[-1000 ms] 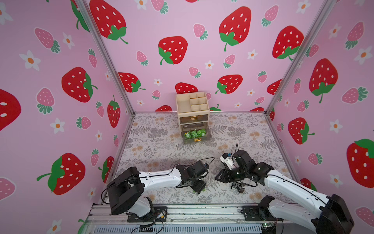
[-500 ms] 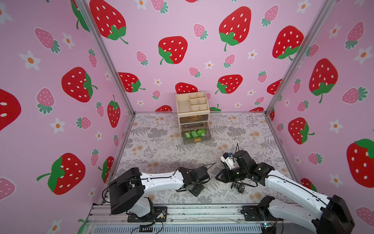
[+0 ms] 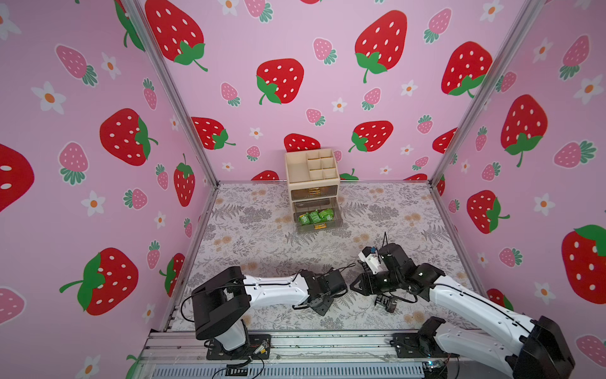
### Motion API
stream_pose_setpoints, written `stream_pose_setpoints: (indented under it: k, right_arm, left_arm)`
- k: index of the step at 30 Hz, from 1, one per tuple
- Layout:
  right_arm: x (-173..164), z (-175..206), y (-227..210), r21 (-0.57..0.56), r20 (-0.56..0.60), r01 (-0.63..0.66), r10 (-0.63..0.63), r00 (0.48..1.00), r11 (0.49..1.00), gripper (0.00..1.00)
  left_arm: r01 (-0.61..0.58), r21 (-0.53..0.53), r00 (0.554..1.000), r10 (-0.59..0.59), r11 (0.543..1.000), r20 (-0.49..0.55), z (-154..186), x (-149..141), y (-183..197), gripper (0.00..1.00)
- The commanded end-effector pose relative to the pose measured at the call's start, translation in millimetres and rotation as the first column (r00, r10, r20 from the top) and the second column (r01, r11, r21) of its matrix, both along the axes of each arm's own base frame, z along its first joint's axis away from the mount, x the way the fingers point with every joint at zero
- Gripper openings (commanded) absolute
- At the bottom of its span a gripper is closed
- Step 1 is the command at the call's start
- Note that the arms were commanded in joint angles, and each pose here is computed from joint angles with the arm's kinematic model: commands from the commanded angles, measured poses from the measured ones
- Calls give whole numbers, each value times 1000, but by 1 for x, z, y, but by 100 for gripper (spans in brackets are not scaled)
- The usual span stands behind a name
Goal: Place the cookies into the drawer by color
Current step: Adjust the cookie at the center of the board, then pick up the cookie at the center of the board.
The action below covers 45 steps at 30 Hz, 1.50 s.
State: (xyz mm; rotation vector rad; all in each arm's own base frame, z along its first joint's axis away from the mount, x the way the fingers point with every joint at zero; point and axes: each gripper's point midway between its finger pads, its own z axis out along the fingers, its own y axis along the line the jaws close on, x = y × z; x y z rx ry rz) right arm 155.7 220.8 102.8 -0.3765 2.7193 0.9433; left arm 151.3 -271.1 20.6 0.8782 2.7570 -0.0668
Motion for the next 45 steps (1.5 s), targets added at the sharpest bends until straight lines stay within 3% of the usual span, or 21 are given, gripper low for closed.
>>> stream_pose_setpoints:
  k: [1,8,12,21,23,27,30,33,39,45]
  right_arm:
    - [2,-4,-10,-35,18,33,-32,999,999,55]
    - [7,-12,-20,-87,17,76,-75,997,993,57]
    - [9,-15,-28,-101,10,111,-111,994,989,57]
    - [6,-12,-25,-84,0,176,-176,984,981,55]
    - [6,-11,-19,-128,40,180,-176,984,975,60]
    - [6,-9,12,-93,44,144,-140,989,985,66]
    - [11,-9,39,-96,55,112,-107,993,989,71]
    - [18,-13,64,-113,47,78,-74,996,990,73]
    - [33,-30,88,-169,16,79,-77,997,982,75]
    - [27,-45,106,-202,-13,57,-61,998,978,77]
  left_arm:
    - [-88,6,992,87,996,96,12,25,-13,42]
    - [-173,51,970,161,984,182,22,59,-21,45]
    - [-156,-20,976,157,988,150,23,62,-39,60]
    - [-177,-190,968,206,966,145,48,66,-34,63]
    - [-196,-297,965,237,935,110,54,68,-29,64]
    - [-242,-472,952,302,848,55,65,75,-8,66]
    - [-257,-610,944,331,750,8,77,80,6,67]
    - [-296,-678,917,399,672,-5,88,87,32,67]
    - [-337,-718,854,519,610,40,101,90,80,69]
    - [-346,-718,847,530,604,38,96,86,92,69]
